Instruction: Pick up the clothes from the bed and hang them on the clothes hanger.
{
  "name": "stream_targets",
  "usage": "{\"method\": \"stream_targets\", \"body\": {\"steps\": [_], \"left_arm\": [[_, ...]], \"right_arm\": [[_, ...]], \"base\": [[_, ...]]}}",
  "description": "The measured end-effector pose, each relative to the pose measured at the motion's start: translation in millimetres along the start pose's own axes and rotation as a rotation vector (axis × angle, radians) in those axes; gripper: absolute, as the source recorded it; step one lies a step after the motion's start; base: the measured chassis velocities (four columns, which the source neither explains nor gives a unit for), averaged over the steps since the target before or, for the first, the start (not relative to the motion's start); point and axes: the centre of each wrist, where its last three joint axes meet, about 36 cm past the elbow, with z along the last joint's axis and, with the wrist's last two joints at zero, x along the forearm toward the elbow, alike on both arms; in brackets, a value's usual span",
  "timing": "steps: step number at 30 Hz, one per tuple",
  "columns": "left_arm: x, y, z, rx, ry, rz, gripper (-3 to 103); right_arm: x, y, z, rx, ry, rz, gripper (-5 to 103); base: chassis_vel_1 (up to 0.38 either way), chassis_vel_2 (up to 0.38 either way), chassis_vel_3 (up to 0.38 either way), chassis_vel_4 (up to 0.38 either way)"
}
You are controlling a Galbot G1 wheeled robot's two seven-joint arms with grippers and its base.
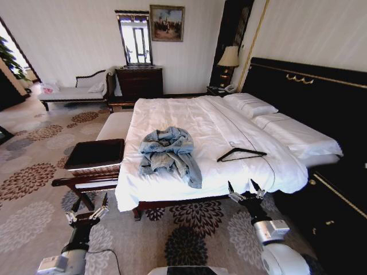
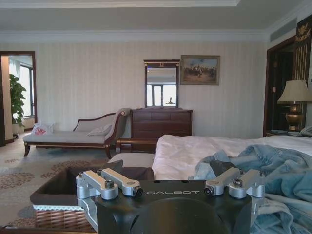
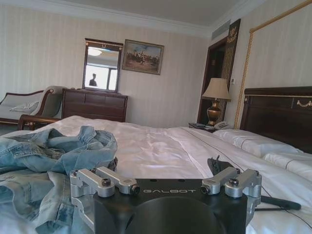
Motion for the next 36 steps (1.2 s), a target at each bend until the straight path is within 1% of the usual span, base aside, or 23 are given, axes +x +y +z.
{"method": "stream_targets", "body": {"steps": [7, 19, 27, 31, 36], "left_arm": [[0.5, 1.2, 1.0, 0.000, 0.005, -0.006, 100], [1.6, 1.1, 1.5, -0.001, 0.008, -0.011, 100], [3.2, 0.7, 1.7, -0.001, 0.011, -0.013, 100], [3.8, 0.5, 1.5, -0.001, 0.010, -0.014, 100], [5.7, 1.5, 1.5, -0.004, 0.013, -0.016, 100]], "right_arm": [[0.2, 2.4, 3.3, 0.011, 0.004, 0.009, 100], [-0.3, 4.0, 4.6, 0.009, 0.002, 0.007, 100], [1.1, 4.8, 5.4, 0.003, 0.003, 0.005, 100], [2.2, 5.0, 5.0, -0.012, 0.010, 0.004, 100], [2.7, 5.7, 5.1, -0.009, 0.011, 0.004, 100]], "base": [[-0.145, 0.127, 0.148, -0.121], [-0.155, 0.103, 0.152, -0.099], [-0.215, 0.095, 0.234, -0.084], [-0.222, 0.093, 0.229, -0.112], [-0.186, 0.114, 0.196, -0.114]]}}
